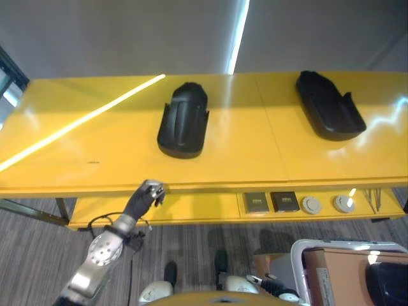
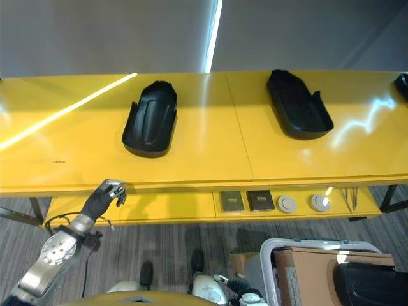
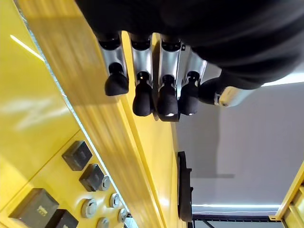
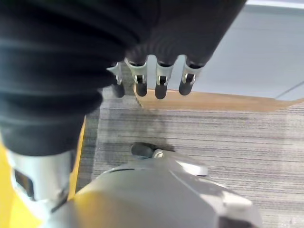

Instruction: Move parts from the plastic box to the shelf.

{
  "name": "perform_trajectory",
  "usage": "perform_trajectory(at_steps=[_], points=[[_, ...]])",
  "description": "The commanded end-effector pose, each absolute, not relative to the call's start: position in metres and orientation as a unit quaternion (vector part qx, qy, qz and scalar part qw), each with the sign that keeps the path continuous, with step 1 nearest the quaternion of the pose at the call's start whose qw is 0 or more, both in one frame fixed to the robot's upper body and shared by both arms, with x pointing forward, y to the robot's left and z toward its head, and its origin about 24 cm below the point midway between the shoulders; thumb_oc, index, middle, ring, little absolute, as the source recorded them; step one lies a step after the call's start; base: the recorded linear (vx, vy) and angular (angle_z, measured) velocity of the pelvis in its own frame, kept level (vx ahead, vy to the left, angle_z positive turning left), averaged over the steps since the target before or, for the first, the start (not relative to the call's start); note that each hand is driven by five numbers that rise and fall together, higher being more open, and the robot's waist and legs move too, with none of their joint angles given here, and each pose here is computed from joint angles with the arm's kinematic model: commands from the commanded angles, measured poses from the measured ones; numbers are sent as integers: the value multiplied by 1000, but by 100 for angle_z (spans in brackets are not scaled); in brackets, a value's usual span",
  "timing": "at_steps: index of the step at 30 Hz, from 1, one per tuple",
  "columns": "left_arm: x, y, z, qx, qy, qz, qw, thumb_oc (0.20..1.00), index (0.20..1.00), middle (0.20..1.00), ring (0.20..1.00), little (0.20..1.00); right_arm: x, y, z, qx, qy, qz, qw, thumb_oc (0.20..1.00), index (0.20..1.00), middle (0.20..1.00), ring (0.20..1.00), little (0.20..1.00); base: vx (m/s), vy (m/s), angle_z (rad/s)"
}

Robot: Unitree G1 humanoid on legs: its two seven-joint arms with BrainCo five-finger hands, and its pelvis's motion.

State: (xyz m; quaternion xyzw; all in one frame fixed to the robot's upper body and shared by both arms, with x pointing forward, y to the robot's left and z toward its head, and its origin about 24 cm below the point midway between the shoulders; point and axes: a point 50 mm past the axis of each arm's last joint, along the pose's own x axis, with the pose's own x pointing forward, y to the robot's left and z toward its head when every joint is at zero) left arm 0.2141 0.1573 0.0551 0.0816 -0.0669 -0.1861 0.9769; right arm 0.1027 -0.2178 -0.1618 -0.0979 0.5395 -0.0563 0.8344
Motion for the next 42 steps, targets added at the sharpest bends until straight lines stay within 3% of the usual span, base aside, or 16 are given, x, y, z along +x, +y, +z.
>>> perform_trajectory(at_steps=[1,8,22,42], points=[[228,144,90,65,-166,-185,967,200,200,200,200,200,114,-203,-161,-95,526,-56,844,1000,1000,1000,1000,1000,31,5,-3],[253,131,105,99,-214,-163,958,200,200,200,200,200,120,-201,-160,-103,515,-49,850,1000,1000,1000,1000,1000,9,3,-10],[271,138,66,87,-123,-105,983,200,200,200,200,200,127,-208,-157,-113,506,-62,853,1000,1000,1000,1000,1000,-3,4,-6],[306,134,105,64,-196,-26,978,200,200,200,200,200,132,-203,-155,-121,495,-54,858,1000,1000,1000,1000,1000,-4,7,-3]])
